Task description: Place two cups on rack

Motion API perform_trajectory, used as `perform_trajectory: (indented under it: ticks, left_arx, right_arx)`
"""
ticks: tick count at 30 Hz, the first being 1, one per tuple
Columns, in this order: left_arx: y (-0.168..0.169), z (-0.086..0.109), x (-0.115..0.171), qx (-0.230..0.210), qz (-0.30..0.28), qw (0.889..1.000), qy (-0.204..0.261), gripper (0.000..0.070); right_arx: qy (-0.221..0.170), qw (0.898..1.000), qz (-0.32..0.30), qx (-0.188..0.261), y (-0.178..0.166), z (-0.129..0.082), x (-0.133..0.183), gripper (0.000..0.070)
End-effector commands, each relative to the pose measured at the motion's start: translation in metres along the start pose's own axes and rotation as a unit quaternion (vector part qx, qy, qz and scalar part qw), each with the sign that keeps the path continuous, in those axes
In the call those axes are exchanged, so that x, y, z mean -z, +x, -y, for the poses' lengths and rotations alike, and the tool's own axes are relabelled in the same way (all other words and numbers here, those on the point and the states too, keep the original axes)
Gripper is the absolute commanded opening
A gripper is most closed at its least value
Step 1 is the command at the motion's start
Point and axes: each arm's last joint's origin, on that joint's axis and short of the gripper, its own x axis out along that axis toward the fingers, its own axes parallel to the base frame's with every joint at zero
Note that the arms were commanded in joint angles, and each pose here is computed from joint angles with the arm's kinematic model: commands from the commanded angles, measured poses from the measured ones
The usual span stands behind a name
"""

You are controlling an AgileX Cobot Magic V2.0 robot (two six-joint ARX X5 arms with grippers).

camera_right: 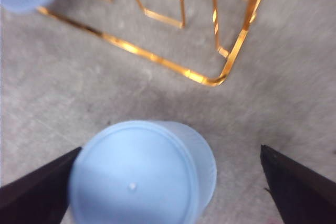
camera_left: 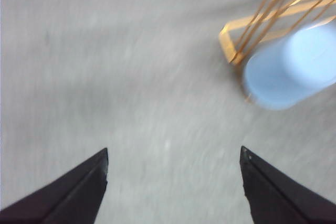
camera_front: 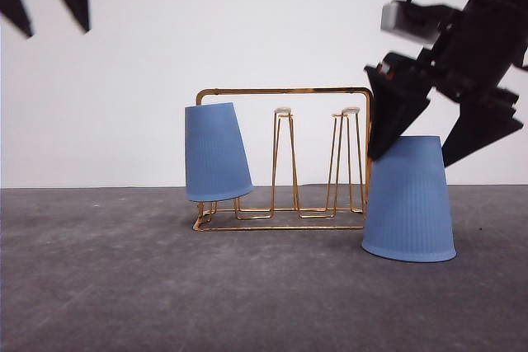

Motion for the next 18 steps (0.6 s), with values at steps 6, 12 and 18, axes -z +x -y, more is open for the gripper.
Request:
perform_trajectory:
  ticks: [6,12,18]
  left_arx:
    - [0.033,0.0,0.035,-0.002,-0.052,0.998,-0.019,0.0476]
    - [0.048,0.0,0.063,-0.003,-0.095,0.995,-0.019,0.0476]
    - [0.045,0.001,0.062,0.002,-0.078,0.997,-0.02,0.0476]
  right_arx:
    - [-0.003,1.0,-0.004,-0.005,0.011,-0.004,-0.003,0.0541]
    - [-0.005,1.0,-0.004,-0.013,0.011,-0.005,-0.004,0.0361]
    - [-0.025,0.999,0.022,-0.016,-0.019,-0.011,-0.026,0.0355]
